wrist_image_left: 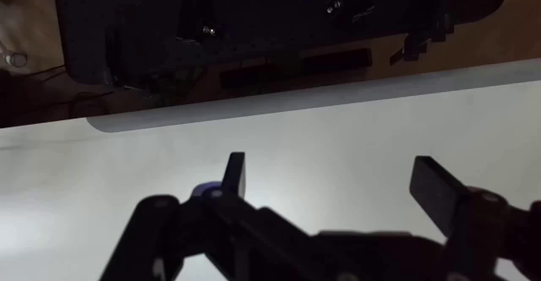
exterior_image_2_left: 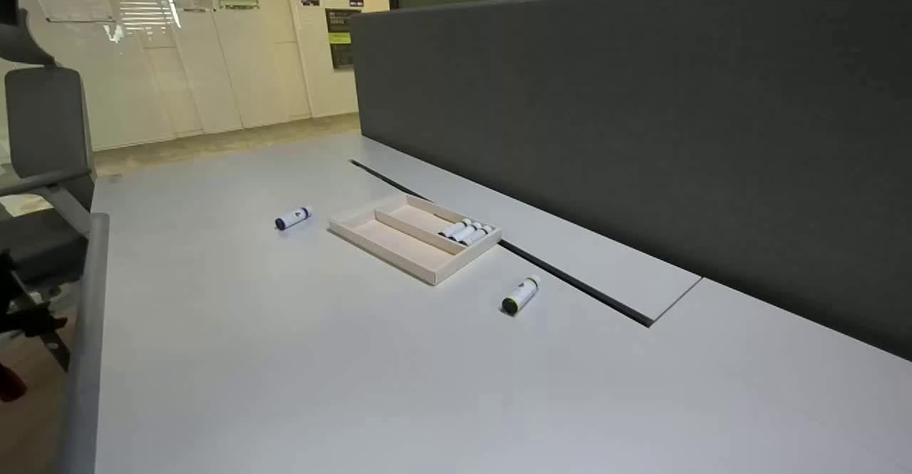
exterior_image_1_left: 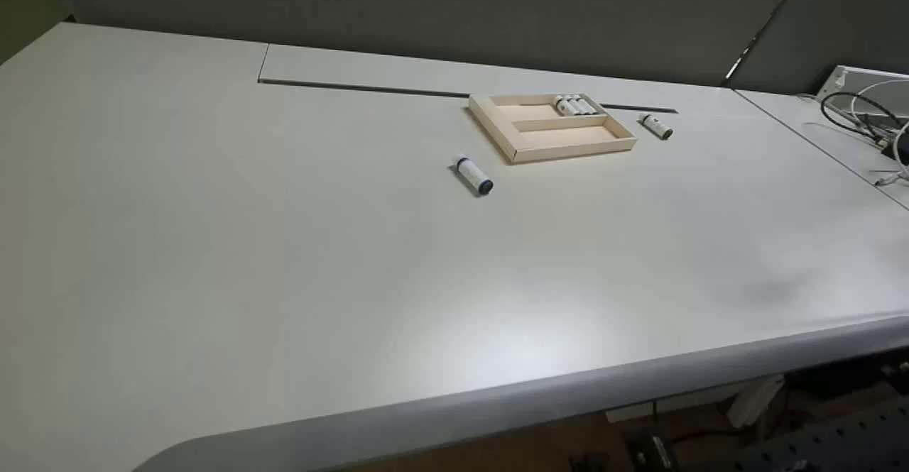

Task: Remove one bottle from the tray and put it on the table

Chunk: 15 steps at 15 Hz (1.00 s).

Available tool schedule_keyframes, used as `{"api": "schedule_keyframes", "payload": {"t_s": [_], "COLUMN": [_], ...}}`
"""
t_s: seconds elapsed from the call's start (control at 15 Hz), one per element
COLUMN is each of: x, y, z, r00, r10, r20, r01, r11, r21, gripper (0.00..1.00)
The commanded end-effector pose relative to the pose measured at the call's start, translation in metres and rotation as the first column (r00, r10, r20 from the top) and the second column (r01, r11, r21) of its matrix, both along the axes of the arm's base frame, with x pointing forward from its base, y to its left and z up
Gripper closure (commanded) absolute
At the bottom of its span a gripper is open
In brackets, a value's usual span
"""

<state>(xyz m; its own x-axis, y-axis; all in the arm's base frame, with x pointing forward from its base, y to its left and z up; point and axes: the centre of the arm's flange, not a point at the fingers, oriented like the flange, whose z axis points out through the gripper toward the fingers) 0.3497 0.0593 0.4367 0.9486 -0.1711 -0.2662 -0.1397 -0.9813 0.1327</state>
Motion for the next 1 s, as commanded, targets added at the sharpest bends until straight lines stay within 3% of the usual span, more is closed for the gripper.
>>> {"api": "schedule_keyframes", "payload": {"t_s": [0.0, 0.47, 0.73, 0.93], "x": [0.000, 0.000, 0.052, 0.105], "y": [0.000, 0.000, -0.049, -0.101], "z": [0.000, 0.000, 0.017, 0.032], "r00": [1.000, 1.000, 0.988, 0.968], "r10": [0.000, 0.000, 0.073, 0.186], "r20": [0.000, 0.000, 0.136, 0.171], "r01": [0.000, 0.000, -0.067, -0.167], "r11": [1.000, 1.000, 0.997, 0.979], "r21": [0.000, 0.000, -0.049, -0.121], "gripper": [0.00, 0.00, 0.00, 0.00]}}
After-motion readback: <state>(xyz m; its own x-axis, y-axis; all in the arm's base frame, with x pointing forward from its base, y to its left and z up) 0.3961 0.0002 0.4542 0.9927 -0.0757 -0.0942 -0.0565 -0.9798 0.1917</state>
